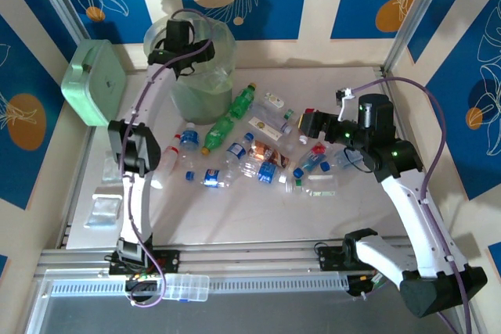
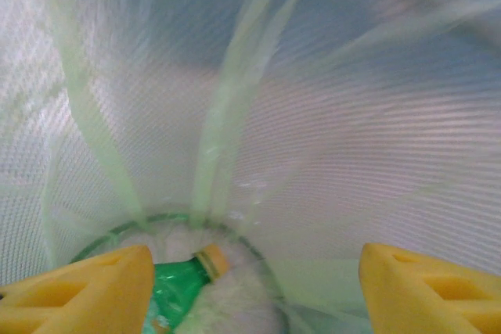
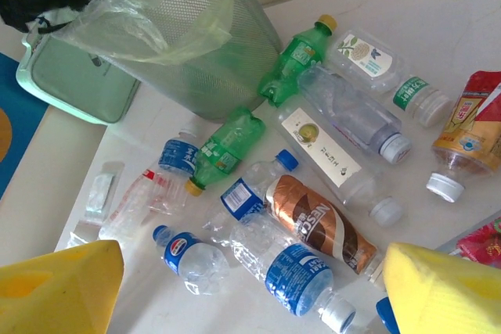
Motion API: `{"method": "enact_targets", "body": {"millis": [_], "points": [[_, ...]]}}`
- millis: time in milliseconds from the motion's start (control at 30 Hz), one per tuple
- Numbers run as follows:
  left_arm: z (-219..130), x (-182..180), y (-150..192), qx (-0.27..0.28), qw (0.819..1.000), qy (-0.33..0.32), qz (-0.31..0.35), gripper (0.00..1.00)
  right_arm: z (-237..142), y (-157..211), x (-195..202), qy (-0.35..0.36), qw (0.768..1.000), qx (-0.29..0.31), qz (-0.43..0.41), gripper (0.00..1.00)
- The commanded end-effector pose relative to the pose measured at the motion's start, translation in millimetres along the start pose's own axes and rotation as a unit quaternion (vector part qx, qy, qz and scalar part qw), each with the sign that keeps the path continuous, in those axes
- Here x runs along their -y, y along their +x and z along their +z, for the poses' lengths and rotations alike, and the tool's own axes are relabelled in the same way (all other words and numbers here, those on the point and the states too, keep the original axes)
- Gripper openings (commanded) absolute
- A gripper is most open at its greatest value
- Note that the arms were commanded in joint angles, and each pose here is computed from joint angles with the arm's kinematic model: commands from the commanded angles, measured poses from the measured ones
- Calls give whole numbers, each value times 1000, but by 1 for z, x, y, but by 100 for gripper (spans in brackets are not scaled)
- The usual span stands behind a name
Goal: Put the plastic bottles in the bin
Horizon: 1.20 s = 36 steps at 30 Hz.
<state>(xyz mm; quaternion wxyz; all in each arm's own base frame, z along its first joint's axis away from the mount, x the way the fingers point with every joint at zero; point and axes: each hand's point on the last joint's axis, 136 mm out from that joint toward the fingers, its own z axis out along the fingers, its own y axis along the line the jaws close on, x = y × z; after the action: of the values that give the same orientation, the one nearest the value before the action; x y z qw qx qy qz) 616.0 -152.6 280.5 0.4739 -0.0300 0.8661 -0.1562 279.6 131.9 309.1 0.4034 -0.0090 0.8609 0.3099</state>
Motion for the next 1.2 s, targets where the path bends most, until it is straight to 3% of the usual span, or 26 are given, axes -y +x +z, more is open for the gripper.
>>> {"method": "enact_targets", "body": {"millis": [0,167,300,367,467,633,700,933,1167], "points": [[-95,51,-70,87,993,80,12,69,-14,0,-14,-17,1000,5,-1,87],[-160,91,-69,108,984,144,8,69,-16,16,-5,-2,1000,1,25,86],[-205,119,-44,114,974,195,-4,69,-10,38,18,36,996,-5,84,86],[-223,134,-25,106,971,216,8,69,-7,52,42,85,987,-8,138,86],[-238,155,15,79,967,242,29,69,-4,84,84,179,951,-17,253,87],[-237,169,89,23,965,260,42,69,-11,149,136,309,851,-45,423,83],[-231,171,115,0,965,259,51,69,-5,165,144,317,828,-53,459,80],[-203,159,177,-54,970,229,69,69,11,182,157,342,783,-68,515,78],[-200,159,183,-52,968,233,72,69,24,191,172,385,746,-88,536,80]]}}
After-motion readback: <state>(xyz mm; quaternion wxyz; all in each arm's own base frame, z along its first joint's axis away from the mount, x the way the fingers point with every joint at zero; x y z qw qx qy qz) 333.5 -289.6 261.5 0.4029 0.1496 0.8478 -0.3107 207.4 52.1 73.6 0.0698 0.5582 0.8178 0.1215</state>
